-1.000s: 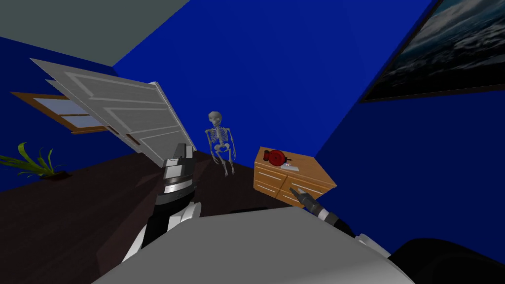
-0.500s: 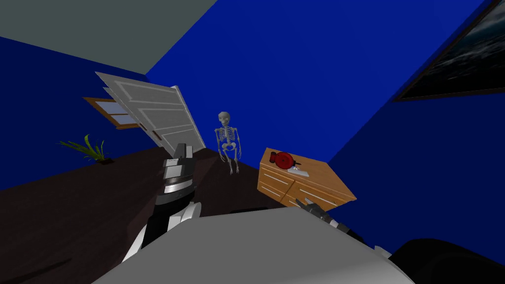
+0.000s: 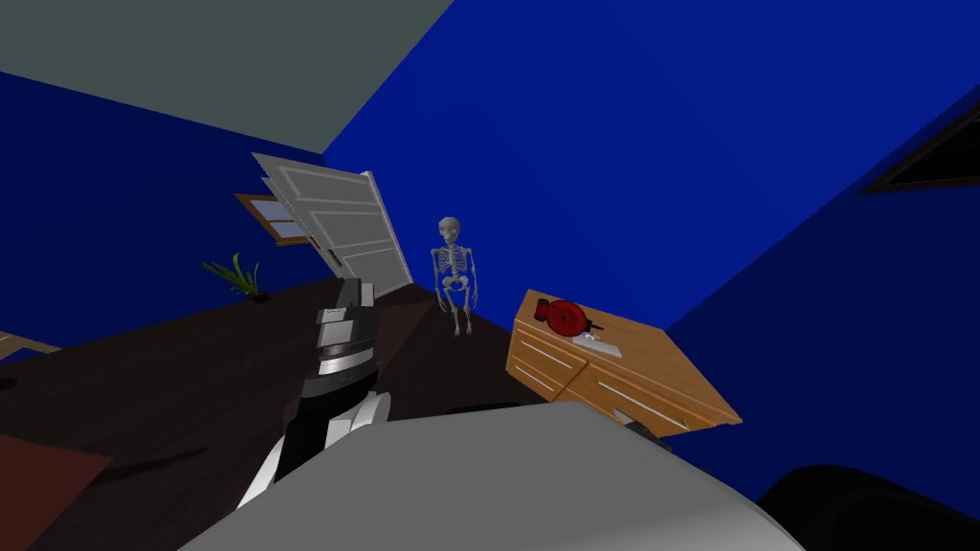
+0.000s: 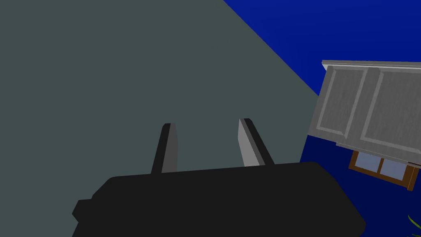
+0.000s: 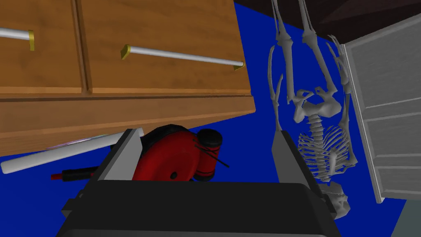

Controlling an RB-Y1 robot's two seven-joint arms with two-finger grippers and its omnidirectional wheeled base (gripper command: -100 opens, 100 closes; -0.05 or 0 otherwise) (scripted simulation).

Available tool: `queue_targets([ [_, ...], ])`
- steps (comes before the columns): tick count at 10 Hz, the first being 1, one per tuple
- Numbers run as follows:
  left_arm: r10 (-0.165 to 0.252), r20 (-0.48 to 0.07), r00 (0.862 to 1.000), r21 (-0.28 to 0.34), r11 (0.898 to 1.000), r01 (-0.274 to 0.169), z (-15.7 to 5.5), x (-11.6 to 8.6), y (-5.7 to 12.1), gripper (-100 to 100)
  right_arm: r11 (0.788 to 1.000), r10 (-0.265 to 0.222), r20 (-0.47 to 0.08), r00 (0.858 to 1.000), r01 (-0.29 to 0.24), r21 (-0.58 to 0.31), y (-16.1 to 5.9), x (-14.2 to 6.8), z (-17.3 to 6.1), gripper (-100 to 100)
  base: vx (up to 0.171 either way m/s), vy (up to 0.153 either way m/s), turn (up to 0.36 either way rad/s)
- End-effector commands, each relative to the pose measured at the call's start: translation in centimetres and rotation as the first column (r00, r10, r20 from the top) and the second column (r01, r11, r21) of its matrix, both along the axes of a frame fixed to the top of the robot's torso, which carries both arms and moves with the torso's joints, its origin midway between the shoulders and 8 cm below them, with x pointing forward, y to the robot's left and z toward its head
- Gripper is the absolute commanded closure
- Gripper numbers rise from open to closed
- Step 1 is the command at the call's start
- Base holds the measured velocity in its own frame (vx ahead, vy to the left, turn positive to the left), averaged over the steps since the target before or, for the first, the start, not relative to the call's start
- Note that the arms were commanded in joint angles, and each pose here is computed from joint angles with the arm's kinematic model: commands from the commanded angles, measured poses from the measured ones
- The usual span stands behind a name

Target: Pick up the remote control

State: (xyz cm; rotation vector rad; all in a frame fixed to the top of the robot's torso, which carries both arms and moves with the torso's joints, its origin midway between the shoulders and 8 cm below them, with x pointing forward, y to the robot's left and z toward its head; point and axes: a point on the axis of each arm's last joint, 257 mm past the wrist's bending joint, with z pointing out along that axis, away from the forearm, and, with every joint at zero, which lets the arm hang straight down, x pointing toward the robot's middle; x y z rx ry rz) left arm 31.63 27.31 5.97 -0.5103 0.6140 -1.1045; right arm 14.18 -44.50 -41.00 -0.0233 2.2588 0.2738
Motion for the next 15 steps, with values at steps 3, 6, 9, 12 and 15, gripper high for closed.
queue_targets([
  [3, 0.000, 0.000, 1.000, 0.000, 1.000, 0.000, 0.0, 0.0, 0.0, 0, 0.987, 0.074, -0.158, 0.985, -0.095, -0.129, -4.3, -6.0, -2.1, -100, 0.052, 0.025, 0.263],
  [6, 0.000, 0.000, 1.000, 0.000, 1.000, 0.000, 0.0, 0.0, 0.0, 0, 0.974, 0.088, -0.248, 0.965, -0.136, -0.183, -7.0, -9.7, -2.8, -100, 0.038, 0.012, 0.148],
  [9, 0.000, 0.000, 1.000, 0.000, 1.000, 0.000, 0.0, 0.0, 0.0, 0, 0.957, 0.085, -0.346, 0.934, -0.173, -0.234, -10.1, -13.9, -3.2, -100, 0.073, 0.003, 0.180],
  [12, 0.000, 0.000, 1.000, 0.000, 1.000, 0.000, 0.0, 0.0, 0.0, 0, 0.938, 0.100, -0.418, 0.903, -0.226, -0.264, -12.2, -16.7, -3.1, -100, 0.048, -0.005, 0.147],
  [15, 0.000, 0.000, 1.000, 0.000, 1.000, 0.000, 0.0, 0.0, 0.0, 0, 0.897, 0.112, -0.550, 0.828, -0.322, -0.302, -16.2, -22.2, -2.0, -100, 0.086, -0.026, 0.264],
])
